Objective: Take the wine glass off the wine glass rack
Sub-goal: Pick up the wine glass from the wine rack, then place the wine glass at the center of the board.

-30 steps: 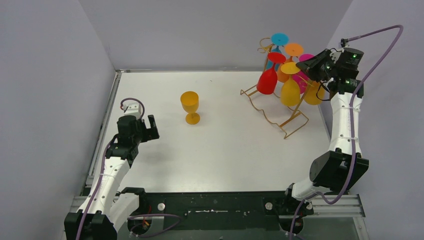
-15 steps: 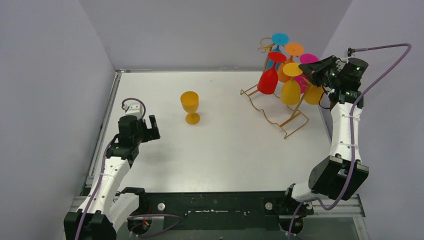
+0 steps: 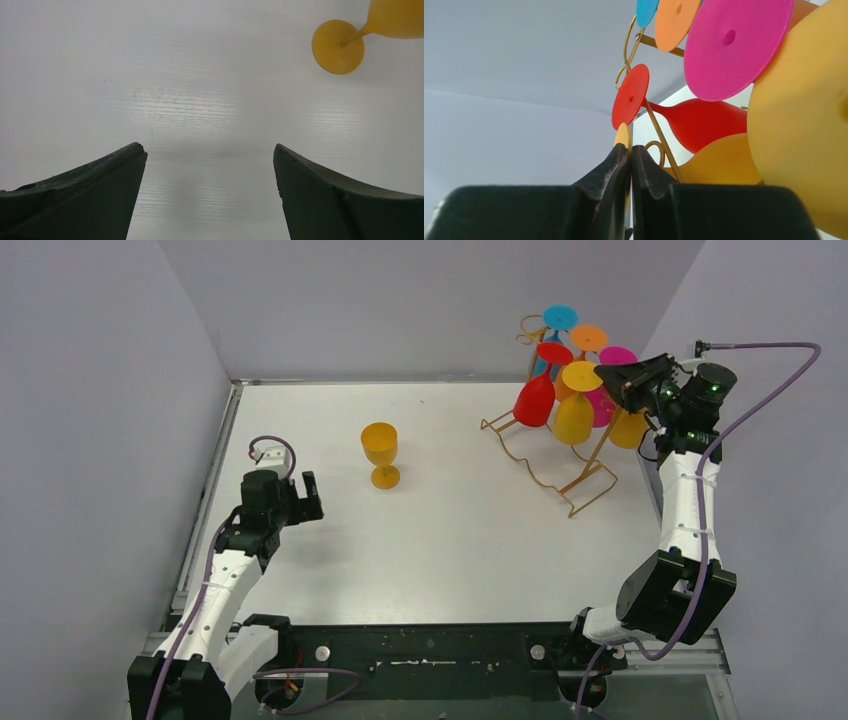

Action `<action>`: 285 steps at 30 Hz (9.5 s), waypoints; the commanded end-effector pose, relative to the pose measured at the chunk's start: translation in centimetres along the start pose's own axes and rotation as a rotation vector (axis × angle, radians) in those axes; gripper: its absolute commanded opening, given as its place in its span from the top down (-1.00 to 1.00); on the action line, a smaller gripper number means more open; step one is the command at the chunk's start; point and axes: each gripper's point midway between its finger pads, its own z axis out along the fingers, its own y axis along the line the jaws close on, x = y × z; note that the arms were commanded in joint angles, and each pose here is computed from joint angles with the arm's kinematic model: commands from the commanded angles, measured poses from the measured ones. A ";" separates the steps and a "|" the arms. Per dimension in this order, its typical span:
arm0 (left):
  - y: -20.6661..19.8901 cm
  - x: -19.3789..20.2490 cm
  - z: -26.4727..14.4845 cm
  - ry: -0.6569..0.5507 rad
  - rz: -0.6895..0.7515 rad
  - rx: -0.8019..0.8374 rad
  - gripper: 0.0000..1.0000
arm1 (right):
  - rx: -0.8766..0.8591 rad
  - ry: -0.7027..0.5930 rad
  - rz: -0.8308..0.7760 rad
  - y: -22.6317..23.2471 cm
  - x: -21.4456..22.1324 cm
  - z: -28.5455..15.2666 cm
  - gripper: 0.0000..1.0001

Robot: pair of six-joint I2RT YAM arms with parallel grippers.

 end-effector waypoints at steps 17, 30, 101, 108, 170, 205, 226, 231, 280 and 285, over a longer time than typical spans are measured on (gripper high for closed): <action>-1.0 -3.1 -0.6 -0.087 -0.028 0.028 -0.95 | -0.067 0.058 -0.219 5.6 2.8 0.0 1.00; 2.1 -5.2 -2.4 -0.186 -0.109 -0.150 -0.95 | -0.109 0.106 -0.323 7.6 5.1 -1.2 1.00; -27.4 -5.7 -19.8 -0.136 -0.276 1.454 0.56 | -0.753 0.655 -0.596 10.6 35.6 -5.7 1.00; -27.2 -5.8 -20.6 -0.163 -0.277 1.494 0.80 | -0.735 0.696 -0.681 10.0 35.7 -6.5 1.00; -24.5 -0.7 -22.2 -0.334 0.188 1.534 1.00 | -0.555 0.391 -0.714 13.1 30.2 -5.1 -0.76; -20.5 6.6 -21.0 -0.322 0.892 1.675 1.00 | -0.493 1.097 -0.509 8.7 37.8 -3.9 -0.37; -20.0 5.1 -20.8 -0.352 1.015 1.659 1.00 | -0.664 1.286 -0.392 10.7 38.6 -6.4 0.06; -19.3 5.6 -21.0 -0.292 1.064 1.678 1.00 | -0.675 1.297 -0.389 10.8 38.5 -6.7 0.07; -18.3 5.4 -19.2 -0.274 1.035 1.469 0.79 | -0.707 1.253 -0.395 12.8 39.2 -8.5 1.00; -18.3 5.4 -19.4 -0.271 1.006 1.468 0.32 | -0.669 1.221 -0.433 12.0 39.3 -8.0 1.00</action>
